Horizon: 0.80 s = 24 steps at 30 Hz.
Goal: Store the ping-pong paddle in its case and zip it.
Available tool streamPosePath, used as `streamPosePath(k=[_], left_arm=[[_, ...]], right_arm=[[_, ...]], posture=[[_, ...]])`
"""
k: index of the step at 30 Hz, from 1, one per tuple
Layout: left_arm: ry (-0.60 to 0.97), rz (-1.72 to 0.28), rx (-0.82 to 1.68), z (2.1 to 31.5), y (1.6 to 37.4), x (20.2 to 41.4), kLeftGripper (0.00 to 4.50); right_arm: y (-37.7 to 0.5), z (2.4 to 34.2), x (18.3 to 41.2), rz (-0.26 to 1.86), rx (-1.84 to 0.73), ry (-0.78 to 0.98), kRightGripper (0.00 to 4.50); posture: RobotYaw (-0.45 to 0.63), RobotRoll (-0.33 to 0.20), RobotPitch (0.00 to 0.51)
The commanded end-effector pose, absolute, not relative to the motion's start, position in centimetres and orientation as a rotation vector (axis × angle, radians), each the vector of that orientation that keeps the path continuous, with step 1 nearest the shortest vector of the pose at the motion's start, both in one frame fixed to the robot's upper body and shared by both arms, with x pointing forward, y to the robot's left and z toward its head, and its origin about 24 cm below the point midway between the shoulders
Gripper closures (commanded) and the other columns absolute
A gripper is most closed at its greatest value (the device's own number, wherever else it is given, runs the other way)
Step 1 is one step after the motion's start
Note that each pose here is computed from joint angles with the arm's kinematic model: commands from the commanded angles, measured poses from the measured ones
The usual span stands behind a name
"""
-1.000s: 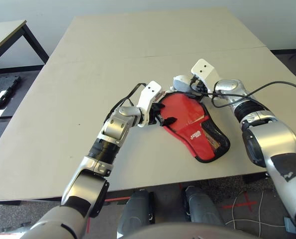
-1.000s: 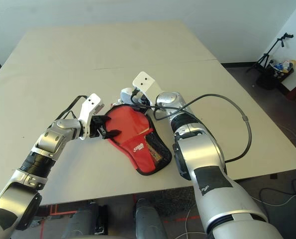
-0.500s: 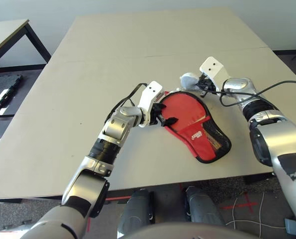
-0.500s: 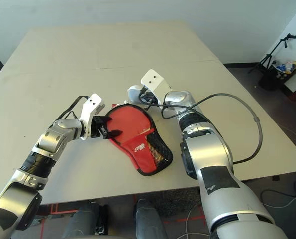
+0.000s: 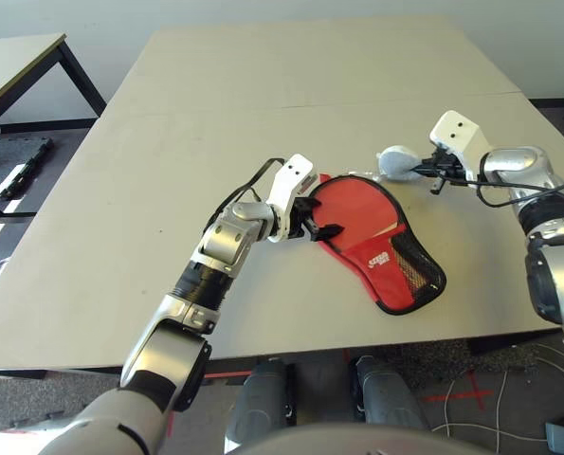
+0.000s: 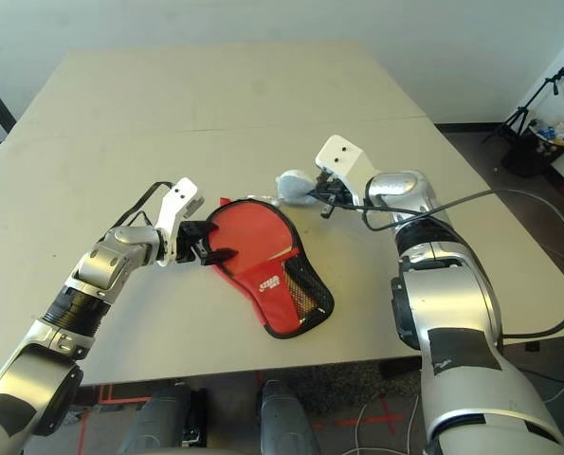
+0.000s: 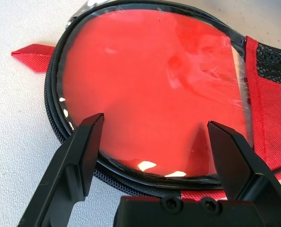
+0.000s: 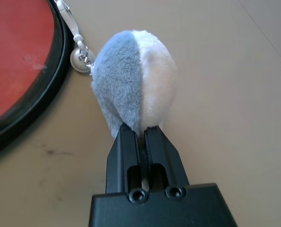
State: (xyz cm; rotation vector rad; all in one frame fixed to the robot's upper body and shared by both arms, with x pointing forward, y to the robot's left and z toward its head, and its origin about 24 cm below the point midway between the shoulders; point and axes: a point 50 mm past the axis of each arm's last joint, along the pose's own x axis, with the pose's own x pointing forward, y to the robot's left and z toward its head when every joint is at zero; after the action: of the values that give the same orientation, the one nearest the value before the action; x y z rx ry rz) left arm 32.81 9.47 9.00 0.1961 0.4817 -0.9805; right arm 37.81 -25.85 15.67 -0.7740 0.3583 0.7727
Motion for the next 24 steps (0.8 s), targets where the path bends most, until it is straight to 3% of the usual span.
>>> streamPosePath(k=[1, 6, 13, 18, 24], left_arm=[[0.586, -0.966, 0.192, 7.0, 9.9, 32.3, 0.00], [0.589, -0.968, 0.191, 6.9, 9.9, 32.4, 0.00], [0.587, -0.968, 0.189, 6.9, 9.8, 32.5, 0.00], [0.589, -0.972, 0.193, 6.8, 9.8, 32.5, 0.00], [0.512, -1.047, 0.250, 8.2, 9.3, 32.5, 0.00]], right_arm=[[-28.3, 15.5, 36.5, 0.797, -0.789, 0.460, 4.48], [-30.5, 15.1, 34.1, 0.959, -0.786, 0.681, 4.48], [-31.4, 15.3, 31.4, 1.162, -0.694, 0.827, 4.48], [-31.5, 15.4, 31.0, 1.159, -0.679, 0.834, 4.48], [-31.4, 15.4, 32.2, 1.053, -0.715, 0.769, 4.48]], posture=[[-0.10, 0.000, 0.092], [-0.10, 0.000, 0.090], [-0.11, 0.000, 0.084], [-0.11, 0.000, 0.082], [-0.12, 0.000, 0.080]])
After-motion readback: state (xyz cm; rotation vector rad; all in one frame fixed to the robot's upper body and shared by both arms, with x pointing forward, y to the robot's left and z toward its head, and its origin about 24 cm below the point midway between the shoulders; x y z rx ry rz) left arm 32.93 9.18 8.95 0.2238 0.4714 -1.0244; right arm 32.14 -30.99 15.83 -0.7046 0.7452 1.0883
